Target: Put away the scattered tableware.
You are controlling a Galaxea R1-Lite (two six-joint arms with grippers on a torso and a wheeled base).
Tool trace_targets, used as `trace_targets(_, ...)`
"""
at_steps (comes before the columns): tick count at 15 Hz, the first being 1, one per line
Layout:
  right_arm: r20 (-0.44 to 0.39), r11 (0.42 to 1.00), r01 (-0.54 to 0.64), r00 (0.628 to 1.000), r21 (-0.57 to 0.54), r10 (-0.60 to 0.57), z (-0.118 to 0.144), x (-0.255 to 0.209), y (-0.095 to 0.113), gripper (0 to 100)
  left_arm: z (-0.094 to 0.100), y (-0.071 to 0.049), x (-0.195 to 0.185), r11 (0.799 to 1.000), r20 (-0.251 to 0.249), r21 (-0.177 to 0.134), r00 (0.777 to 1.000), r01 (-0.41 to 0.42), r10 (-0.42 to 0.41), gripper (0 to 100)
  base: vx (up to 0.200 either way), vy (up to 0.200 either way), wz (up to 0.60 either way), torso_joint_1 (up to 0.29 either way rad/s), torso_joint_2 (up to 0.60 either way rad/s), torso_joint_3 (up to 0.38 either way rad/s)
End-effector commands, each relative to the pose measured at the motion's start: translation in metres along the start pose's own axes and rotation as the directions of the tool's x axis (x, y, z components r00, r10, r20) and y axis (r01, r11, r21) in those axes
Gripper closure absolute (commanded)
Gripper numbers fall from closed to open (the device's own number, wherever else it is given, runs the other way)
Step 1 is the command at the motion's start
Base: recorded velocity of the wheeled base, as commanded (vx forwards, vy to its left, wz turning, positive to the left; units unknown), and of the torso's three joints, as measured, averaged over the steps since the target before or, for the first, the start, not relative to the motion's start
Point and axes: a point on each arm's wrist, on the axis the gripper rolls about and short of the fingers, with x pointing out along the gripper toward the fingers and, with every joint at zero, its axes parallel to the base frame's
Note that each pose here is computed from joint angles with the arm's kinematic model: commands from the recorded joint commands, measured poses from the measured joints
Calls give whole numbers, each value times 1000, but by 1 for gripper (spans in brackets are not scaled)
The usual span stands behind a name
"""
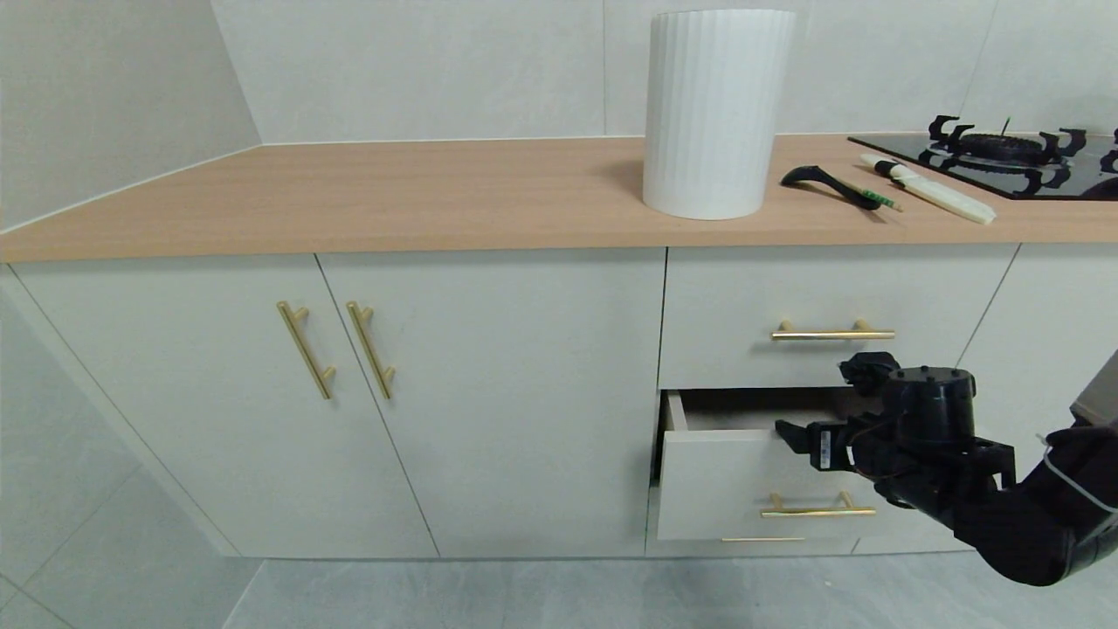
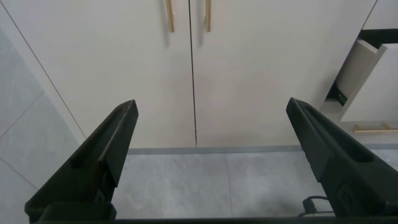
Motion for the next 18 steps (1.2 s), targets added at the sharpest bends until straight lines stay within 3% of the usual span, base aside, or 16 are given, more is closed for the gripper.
trace_targets(1,-3,1000,-7,1000,1,7,6,-11,-1,0,0,0,0,1000,-1,0,1000,0,0,0,0,0,0,0,0,0)
trace_targets(10,-97,1000,-25,995,-16,24,14,-36,-1,0,0,0,0,1000,-1,0,1000,0,0,0,0,0,0,0,0,0)
trace_targets(18,-304,997,-71,951,-33,58,25,-67,-1,0,0,0,0,1000,-1,0,1000,0,0,0,0,0,0,0,0,0)
